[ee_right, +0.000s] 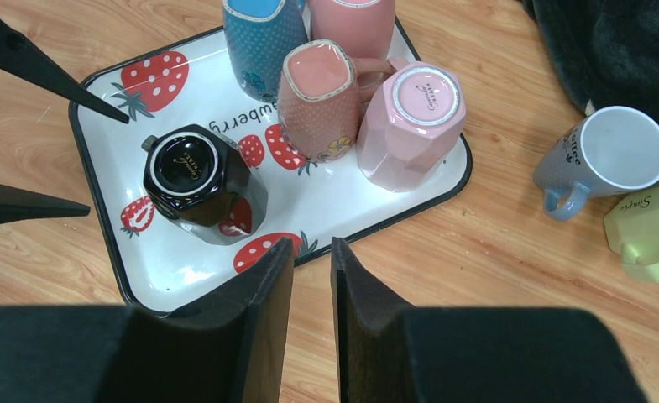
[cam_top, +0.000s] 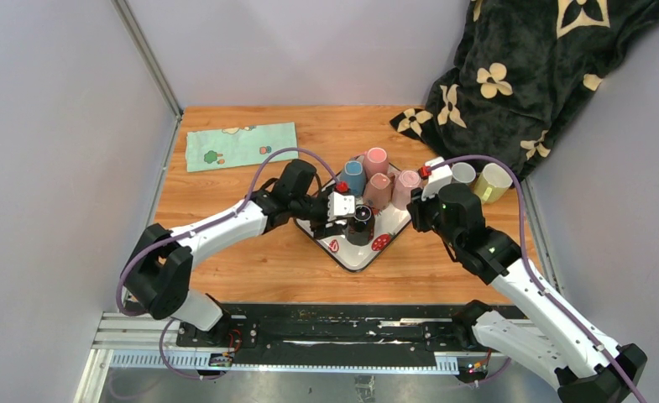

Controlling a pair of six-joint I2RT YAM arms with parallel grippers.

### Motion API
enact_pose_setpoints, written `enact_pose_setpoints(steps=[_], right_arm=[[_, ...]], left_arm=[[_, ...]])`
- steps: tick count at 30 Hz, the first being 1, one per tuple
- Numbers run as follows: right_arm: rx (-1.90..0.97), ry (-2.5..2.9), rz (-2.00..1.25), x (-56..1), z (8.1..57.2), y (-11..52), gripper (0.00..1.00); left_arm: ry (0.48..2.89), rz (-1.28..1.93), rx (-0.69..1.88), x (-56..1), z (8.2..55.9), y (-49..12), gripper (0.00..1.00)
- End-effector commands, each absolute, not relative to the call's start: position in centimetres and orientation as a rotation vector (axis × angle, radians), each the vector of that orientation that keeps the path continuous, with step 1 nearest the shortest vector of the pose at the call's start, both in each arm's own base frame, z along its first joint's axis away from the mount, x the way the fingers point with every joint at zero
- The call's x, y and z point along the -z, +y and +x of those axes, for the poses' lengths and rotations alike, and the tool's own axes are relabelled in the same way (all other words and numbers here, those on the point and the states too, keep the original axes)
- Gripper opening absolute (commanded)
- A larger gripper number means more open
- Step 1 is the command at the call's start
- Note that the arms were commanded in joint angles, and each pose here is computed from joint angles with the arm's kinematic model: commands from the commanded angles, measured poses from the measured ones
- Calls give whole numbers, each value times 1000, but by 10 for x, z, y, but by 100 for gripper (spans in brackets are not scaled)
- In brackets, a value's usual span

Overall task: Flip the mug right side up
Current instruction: Move the cup to the tray.

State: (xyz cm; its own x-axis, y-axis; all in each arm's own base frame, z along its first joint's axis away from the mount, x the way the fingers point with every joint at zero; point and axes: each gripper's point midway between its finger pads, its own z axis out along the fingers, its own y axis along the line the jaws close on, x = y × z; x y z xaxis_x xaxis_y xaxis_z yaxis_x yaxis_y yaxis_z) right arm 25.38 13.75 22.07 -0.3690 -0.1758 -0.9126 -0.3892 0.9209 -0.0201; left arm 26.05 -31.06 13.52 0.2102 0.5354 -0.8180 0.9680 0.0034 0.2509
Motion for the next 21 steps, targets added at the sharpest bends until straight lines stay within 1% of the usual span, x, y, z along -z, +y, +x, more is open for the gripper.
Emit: enact_pose_setpoints(steps=[1,8,14,21], right_arm=[[-232,1924,-366,-229,258,133,28],[-248,1931,-361,-227,256,134,29],[-246,1933,-354,-227,254,132,29],[-243,1938,-356,-226,253,132,29]], left_arm=[[1430,1679,633,-135,272,-307,74],[1409,1770,672,-121,279,-308,71],[1446,1799,722,-114,286,-317,62],[1476,1814,726,-100,292,-320,61]])
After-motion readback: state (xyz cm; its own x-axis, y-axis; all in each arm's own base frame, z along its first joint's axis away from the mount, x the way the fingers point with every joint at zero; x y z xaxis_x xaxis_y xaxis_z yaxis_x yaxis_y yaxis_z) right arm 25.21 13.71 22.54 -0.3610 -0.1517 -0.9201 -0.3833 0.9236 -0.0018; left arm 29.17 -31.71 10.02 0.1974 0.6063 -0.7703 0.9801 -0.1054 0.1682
